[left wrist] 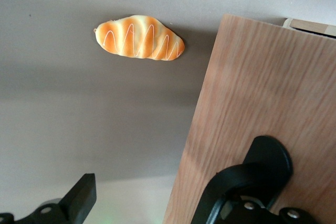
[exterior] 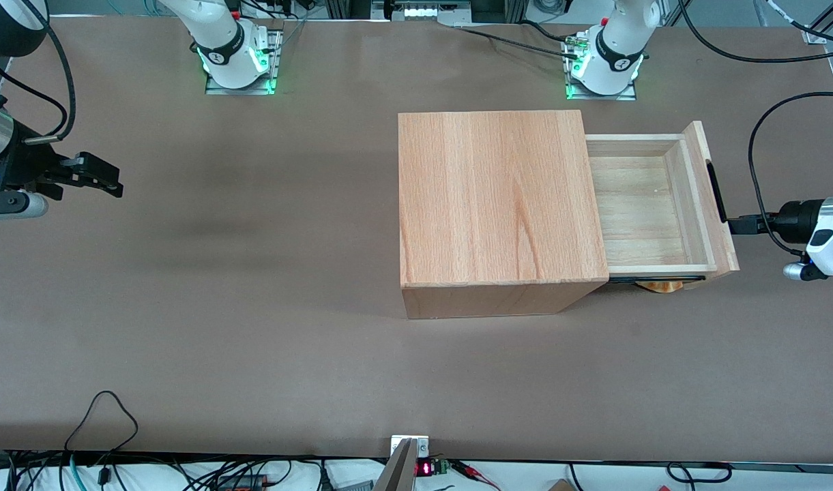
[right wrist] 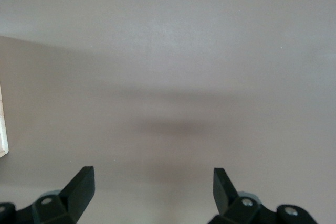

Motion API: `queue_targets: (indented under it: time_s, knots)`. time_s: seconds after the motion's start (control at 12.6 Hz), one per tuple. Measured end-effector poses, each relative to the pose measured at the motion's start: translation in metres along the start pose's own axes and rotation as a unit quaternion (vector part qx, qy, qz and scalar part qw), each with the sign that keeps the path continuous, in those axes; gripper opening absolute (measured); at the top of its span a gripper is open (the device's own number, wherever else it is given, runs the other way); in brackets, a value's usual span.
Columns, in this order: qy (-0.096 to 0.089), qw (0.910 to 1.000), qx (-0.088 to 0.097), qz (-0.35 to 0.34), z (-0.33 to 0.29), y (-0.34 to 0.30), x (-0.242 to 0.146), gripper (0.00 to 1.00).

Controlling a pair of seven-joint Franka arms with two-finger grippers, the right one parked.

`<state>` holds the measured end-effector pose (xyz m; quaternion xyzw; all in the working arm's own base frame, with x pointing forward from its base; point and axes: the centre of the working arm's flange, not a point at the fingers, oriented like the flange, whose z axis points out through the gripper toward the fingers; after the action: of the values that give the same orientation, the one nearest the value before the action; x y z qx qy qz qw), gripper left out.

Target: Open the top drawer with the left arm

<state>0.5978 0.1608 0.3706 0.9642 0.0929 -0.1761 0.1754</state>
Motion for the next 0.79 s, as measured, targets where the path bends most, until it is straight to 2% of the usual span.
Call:
queue_targets:
  time_s: [0.47,0.79]
  knots:
    - [0.007,1.0000,0.001,-0.003,-0.021,0.008,-0.002,1.00]
    - [0.000,1.0000,0.001,0.000,-0.031,0.013,-0.006,1.00]
